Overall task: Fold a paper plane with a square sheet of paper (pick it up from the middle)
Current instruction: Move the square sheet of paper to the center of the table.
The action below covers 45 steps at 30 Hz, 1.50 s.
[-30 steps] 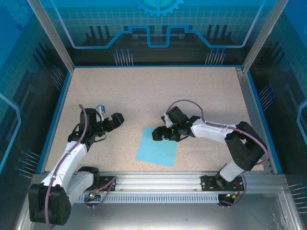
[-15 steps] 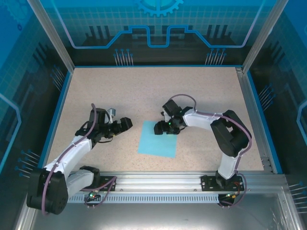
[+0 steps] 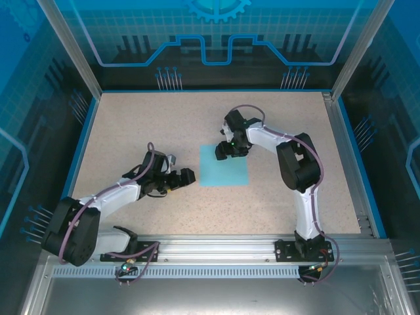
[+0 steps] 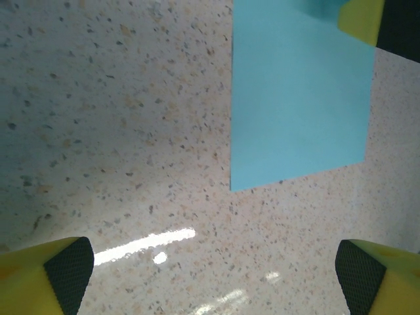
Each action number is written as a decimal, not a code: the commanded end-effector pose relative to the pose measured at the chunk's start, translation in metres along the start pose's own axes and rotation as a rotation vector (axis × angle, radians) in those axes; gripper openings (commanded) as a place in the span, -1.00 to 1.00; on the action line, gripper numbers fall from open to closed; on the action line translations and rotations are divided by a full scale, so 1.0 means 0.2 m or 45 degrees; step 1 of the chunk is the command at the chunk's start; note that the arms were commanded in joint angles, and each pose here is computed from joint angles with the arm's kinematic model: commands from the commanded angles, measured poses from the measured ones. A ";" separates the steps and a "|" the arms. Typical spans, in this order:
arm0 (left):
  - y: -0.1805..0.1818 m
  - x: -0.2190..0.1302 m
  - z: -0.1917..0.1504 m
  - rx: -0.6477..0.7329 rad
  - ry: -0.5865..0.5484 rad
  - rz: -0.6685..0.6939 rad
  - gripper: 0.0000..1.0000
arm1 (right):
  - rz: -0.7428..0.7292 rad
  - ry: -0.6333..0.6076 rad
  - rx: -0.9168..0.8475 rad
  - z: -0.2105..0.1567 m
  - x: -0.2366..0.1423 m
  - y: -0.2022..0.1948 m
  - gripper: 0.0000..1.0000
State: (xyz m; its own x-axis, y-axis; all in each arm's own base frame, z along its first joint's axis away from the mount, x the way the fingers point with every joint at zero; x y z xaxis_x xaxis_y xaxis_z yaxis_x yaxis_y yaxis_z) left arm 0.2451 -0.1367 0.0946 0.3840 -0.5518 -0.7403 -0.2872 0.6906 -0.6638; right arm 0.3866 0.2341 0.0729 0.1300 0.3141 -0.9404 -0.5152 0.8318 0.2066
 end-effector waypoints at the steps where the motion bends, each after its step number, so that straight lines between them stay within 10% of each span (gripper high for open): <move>1: -0.06 -0.01 0.09 0.031 -0.113 0.001 0.97 | -0.062 0.047 -0.057 -0.01 -0.08 0.04 0.38; 23: -0.14 -0.09 0.19 0.098 -0.300 -0.023 0.97 | -0.137 0.118 0.164 -0.32 0.07 0.18 0.33; 30: -0.18 -0.13 0.23 0.148 -0.400 -0.085 0.98 | -0.117 -0.034 0.037 -0.15 -0.10 0.27 0.53; 33: -0.21 -0.15 0.24 0.168 -0.428 -0.116 0.97 | -0.303 -0.077 -0.003 -0.11 -0.22 0.26 0.98; 39: -0.19 -0.17 0.26 0.126 -0.488 -0.134 0.97 | -0.734 -0.130 0.052 -0.14 -0.41 0.12 0.99; 45: -0.14 -0.15 0.28 -0.038 -0.380 -0.167 0.97 | -0.517 -0.079 0.183 -0.17 -0.31 0.01 0.98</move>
State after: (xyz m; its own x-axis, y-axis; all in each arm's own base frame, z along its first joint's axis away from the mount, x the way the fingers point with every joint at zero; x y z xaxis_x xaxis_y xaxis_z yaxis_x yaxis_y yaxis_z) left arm 0.2915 -0.1137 0.1471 0.6864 -0.4309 -0.5858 -0.2090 0.6547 -0.7264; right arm 0.3468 0.2204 0.1403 0.4355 -0.0440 -0.8991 -0.3279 0.9224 -0.2039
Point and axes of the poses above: each hand's point on the last joint's axis, 136 mm out from that joint toward the fingers, its own x axis out along the fingers, its own y axis along the line the jaws close on, z = x × y, the point moved 5 cm from there along -x, back along the fingers, and after that the axes turned 13 degrees about -x, right-handed, at the moved point
